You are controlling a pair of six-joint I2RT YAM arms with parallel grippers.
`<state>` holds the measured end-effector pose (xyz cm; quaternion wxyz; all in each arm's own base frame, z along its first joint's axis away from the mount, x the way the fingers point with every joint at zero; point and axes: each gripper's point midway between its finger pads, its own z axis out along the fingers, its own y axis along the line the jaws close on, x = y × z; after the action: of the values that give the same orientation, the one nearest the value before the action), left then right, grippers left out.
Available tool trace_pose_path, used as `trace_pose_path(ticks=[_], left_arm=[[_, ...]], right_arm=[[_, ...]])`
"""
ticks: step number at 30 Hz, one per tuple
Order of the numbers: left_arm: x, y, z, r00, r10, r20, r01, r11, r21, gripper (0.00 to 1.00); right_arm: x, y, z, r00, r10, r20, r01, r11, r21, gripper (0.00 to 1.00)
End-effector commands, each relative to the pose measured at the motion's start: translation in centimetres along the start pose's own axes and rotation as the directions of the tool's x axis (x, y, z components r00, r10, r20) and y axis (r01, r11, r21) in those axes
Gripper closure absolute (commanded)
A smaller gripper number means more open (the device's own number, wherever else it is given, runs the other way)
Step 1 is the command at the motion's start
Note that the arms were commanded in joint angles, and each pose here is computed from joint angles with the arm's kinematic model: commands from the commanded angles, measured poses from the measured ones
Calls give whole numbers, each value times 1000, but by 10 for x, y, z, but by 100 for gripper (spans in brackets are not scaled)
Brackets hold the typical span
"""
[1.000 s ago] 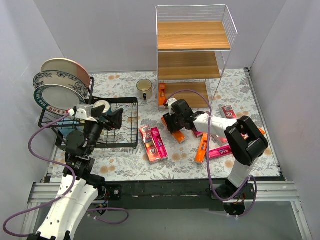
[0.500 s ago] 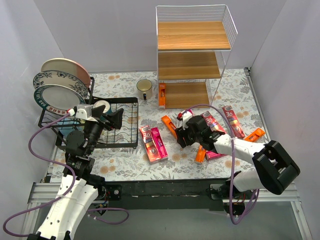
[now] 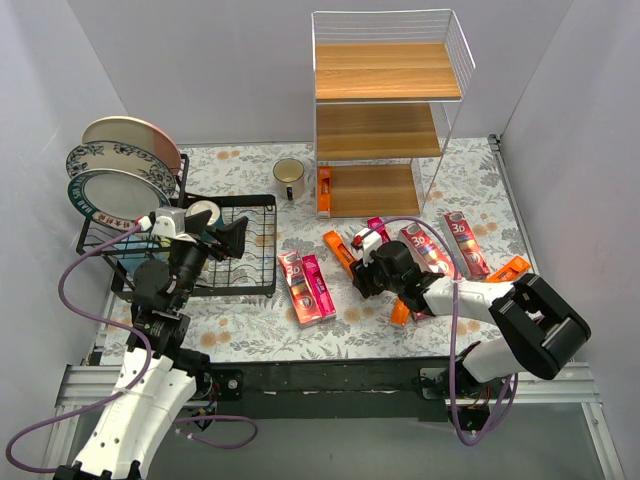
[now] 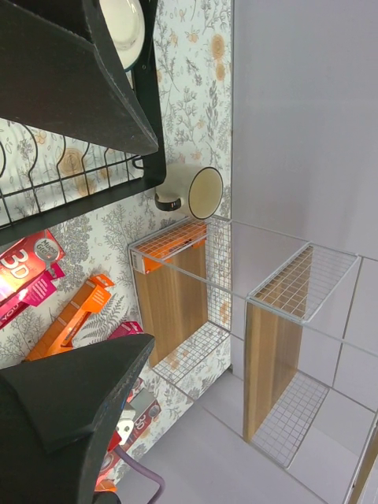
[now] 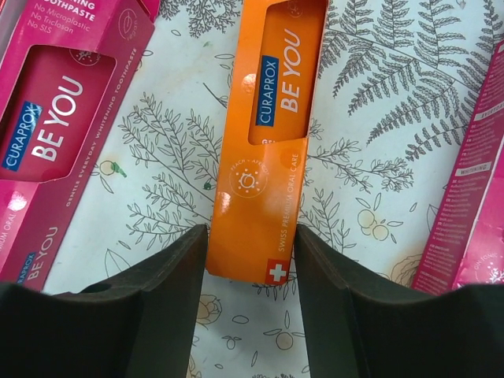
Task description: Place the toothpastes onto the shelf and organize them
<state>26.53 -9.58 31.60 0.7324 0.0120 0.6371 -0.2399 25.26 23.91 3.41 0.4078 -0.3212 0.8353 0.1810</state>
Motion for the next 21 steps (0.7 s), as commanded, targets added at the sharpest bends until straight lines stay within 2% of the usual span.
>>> trace_pose_path(ticks=[1,6,11,21], left_arm=[[-1,-3,1,1000,6,-2,-6,1000,14,2],[-1,-4,0,1000,6,1,-6,1000,17,2],[-2,-4,0,1000,6,3,-6,1000,19,2],[-4,-5,-2,1000,8,11,-8,1000,19,2]], right_arm=[[-13,-2,5,997,-26,71,25,1000,18,48],[-22,1,-6,993,-34,115,31,999,21,54],[-46,-10,-20,981,-2,194,-16,996,89,60],[-83,-42,-19,947,140,290,-219,940,261,63]])
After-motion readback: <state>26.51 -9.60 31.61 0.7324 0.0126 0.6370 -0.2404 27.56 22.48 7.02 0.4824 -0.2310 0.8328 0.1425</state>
